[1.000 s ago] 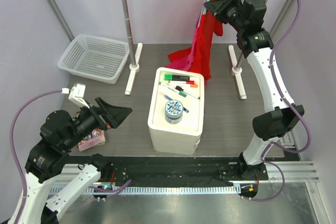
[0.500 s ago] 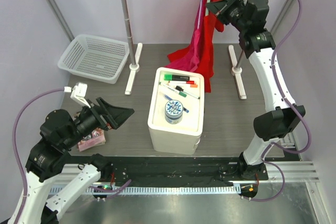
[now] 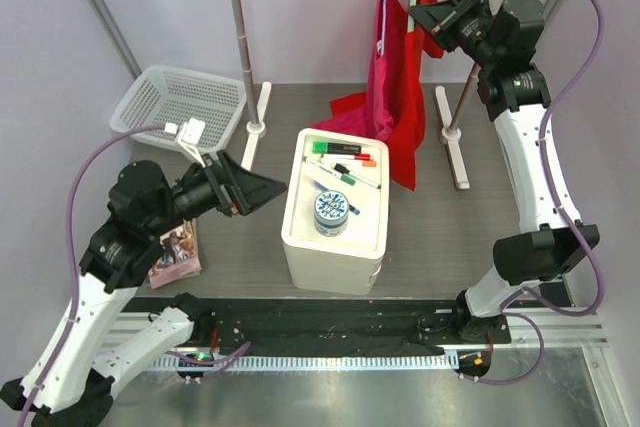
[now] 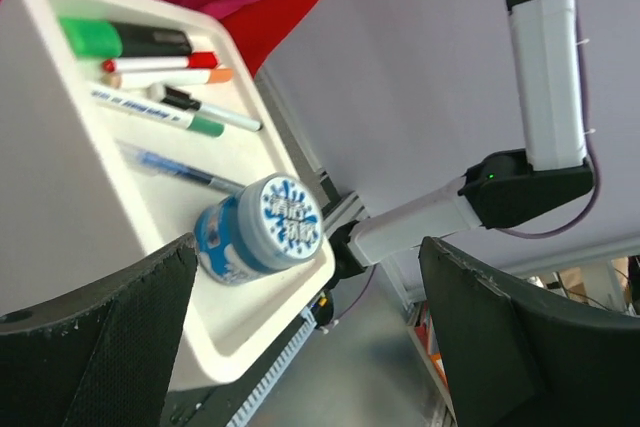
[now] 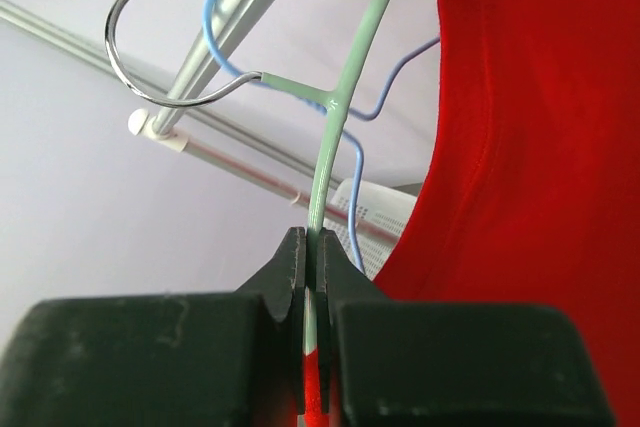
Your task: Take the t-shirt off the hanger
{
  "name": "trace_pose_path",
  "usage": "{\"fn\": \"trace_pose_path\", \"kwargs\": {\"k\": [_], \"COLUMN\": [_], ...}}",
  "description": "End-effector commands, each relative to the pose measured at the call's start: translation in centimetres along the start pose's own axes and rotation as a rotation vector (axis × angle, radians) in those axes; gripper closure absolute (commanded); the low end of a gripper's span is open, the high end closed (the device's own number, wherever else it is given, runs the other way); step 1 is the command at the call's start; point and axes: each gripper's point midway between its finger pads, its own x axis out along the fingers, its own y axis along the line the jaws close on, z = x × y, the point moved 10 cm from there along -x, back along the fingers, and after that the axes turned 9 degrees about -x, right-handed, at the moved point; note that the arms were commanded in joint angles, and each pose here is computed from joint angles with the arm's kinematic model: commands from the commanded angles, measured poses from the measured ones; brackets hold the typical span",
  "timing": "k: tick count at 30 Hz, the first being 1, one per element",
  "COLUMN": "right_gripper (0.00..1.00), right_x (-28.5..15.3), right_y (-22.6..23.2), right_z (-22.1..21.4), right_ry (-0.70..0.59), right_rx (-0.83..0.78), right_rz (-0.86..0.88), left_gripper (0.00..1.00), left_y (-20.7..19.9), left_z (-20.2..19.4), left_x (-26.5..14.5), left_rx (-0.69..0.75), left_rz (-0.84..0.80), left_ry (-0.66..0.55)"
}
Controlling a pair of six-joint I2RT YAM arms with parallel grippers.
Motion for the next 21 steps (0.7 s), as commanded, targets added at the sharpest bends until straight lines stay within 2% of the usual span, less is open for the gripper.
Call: {"fn": "trace_pose_path", "kwargs": {"k": [1,11,15,21], "right_gripper": [0.99,0.99,0.99,0.99], "right_x": [-3.6,-8.6,-10.7,-15.2], "right_y": [4.6,4.6,3.6,3.8], "right_z": [1.6,-0.8,-2.8,-4.2], "right_ry": [-0.073,-0.023,0.014,-0.06], "right_rx": [-0.042,-0.06,-0.022,0.038], "right_rz": [0.214,0.203,0.149,0.071], "left_gripper": [0.1,0.12,0.13,0.13], "left_y": [-4.2,-10.3,-12.6,-12.3], "left_z": [2.6,4.4,2.3,-2.0], "left_x": [0.9,9.8,13.5,17.6], "left_rx": [0.077,0.202,0.313,0.471], "left_rz": [-0.217,-0.351,-0.383,-0.252], "left_ry": [0.0,0.109,0.129,0.079]}}
